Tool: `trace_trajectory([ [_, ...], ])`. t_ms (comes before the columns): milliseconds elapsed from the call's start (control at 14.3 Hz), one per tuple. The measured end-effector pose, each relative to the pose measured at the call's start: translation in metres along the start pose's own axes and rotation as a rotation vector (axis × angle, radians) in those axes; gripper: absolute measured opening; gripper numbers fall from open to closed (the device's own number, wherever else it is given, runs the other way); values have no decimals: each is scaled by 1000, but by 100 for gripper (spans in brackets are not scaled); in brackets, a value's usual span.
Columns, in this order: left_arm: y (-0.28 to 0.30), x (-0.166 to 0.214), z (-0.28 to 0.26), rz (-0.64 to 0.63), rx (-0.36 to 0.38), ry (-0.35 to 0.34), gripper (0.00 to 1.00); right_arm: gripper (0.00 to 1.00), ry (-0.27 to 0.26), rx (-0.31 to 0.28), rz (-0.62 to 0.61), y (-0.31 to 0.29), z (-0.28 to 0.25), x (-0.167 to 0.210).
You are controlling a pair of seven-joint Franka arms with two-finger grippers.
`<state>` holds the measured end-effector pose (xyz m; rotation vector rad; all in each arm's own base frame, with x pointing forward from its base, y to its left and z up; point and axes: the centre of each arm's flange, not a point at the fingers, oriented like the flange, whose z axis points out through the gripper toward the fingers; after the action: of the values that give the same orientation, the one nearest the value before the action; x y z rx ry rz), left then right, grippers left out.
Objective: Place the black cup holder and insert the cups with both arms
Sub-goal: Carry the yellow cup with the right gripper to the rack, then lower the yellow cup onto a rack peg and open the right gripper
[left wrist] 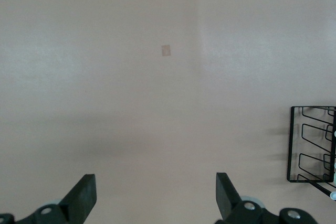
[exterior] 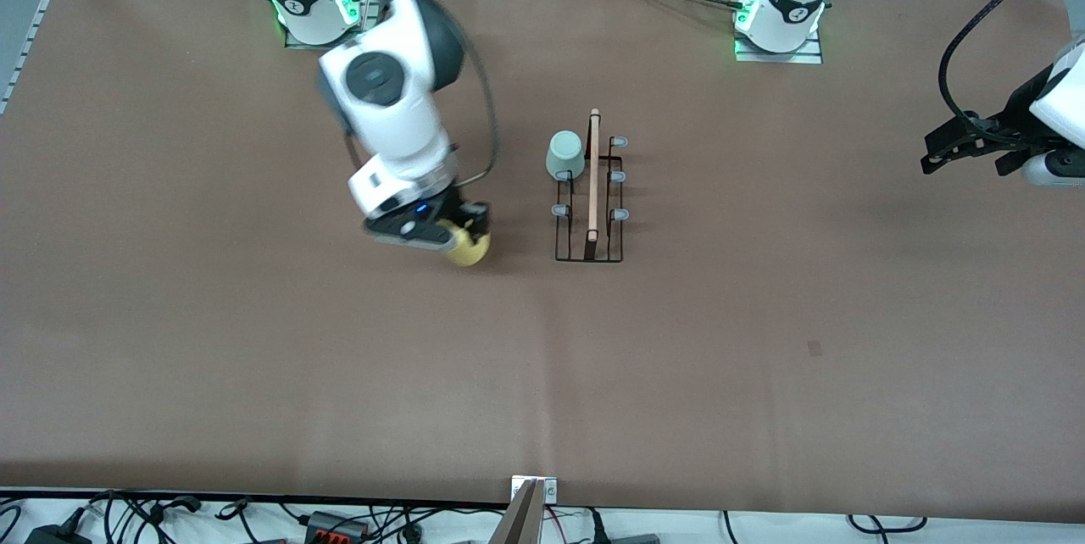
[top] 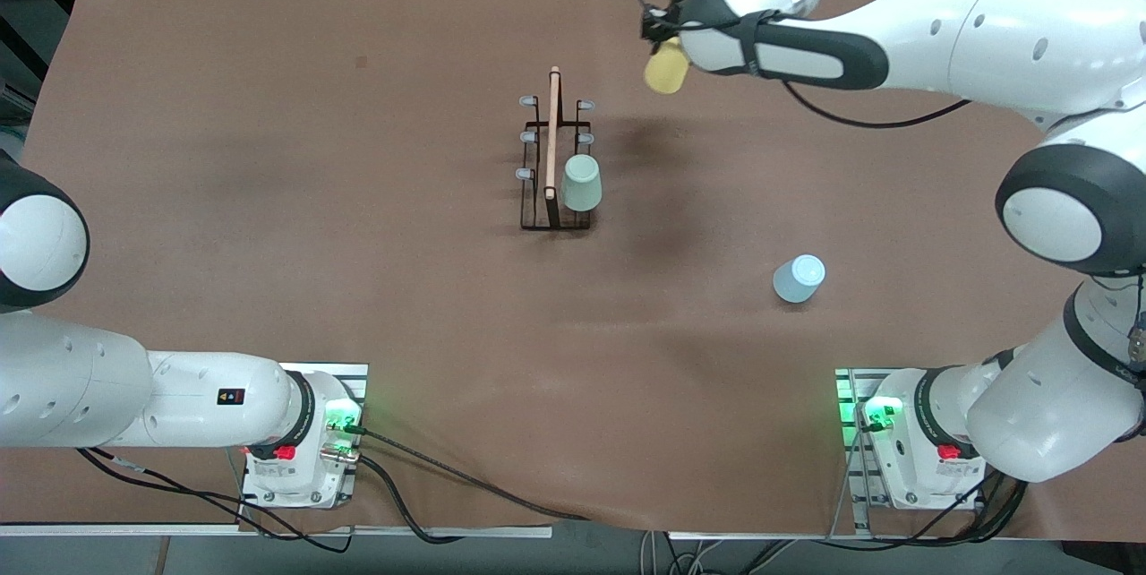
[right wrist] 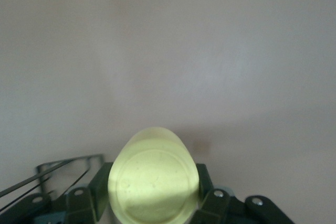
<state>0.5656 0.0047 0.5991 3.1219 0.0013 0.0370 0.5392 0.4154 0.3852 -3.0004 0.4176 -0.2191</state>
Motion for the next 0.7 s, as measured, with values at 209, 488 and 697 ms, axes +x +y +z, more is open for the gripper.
trace_trajectory([
  [209,0,0,0,0,0,0,100,67,-30,12,104,-46,-25,-50],
  [488,0,0,0,0,0,0,100,67,-40,25,119,-69,-25,-82],
  [697,0,0,0,0,0,0,100,67,4,35,94,-74,-3,-82],
])
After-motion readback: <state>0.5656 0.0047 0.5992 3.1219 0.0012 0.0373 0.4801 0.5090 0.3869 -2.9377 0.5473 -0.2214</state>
